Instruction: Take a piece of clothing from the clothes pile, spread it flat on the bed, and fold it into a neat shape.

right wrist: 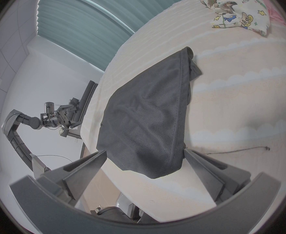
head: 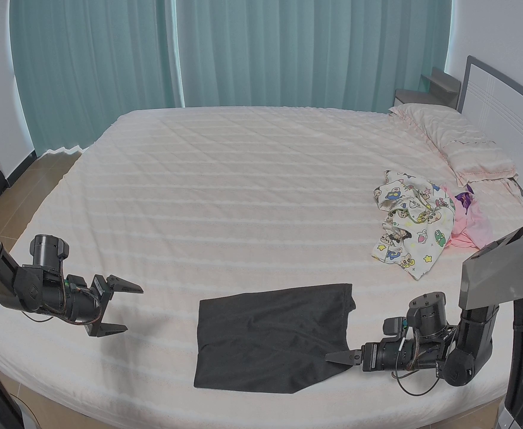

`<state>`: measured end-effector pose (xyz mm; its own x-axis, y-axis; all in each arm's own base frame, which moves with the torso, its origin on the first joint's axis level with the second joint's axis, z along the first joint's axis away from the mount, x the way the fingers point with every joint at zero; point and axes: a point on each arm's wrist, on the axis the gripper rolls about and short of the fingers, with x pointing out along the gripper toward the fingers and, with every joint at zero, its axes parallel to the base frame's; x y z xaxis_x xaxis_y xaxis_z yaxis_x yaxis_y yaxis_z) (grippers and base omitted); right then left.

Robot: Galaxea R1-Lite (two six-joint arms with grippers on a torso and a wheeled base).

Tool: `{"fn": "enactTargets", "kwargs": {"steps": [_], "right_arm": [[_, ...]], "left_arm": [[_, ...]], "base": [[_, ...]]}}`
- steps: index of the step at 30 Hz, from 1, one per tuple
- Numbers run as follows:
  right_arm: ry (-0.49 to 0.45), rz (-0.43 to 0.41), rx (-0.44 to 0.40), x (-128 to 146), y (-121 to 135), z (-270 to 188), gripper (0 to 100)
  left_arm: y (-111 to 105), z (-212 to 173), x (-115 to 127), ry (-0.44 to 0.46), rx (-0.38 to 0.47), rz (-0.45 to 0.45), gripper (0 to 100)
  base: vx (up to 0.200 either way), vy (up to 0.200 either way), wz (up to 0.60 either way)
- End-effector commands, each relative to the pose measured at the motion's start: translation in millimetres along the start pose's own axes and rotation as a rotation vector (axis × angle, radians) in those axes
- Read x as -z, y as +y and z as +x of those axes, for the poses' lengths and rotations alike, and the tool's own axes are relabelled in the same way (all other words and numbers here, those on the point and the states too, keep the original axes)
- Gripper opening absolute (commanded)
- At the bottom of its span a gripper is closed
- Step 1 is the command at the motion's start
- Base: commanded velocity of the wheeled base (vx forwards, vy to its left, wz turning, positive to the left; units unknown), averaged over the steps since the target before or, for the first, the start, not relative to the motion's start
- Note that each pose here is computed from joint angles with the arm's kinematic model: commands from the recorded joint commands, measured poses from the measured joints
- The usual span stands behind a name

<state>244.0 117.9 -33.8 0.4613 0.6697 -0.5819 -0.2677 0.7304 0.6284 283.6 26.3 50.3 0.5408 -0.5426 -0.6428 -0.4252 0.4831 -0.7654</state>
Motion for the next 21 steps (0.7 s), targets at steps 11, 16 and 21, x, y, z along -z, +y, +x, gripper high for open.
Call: {"fn": "enactTargets", "kwargs": {"steps": [11, 16, 21], "right_arm": [[0.035, -0.053, 0.029, 14, 2, -8, 0], [-0.004, -0.069, 0.004, 7, 10, -17, 0], [-0.029, -0.069, -0.084, -2, 22, -27, 0]], "left_arm": [[0, 0, 0, 0.0, -0.001, -0.001, 100], [0, 0, 0, -0.001, 0.0, 0.0, 100], [0, 0, 0, -0.001, 0.0, 0.0, 100]], "base": [[0.0, 0.0, 0.0], [0.0, 0.0, 0.0], [0.0, 0.0, 0.0]]}}
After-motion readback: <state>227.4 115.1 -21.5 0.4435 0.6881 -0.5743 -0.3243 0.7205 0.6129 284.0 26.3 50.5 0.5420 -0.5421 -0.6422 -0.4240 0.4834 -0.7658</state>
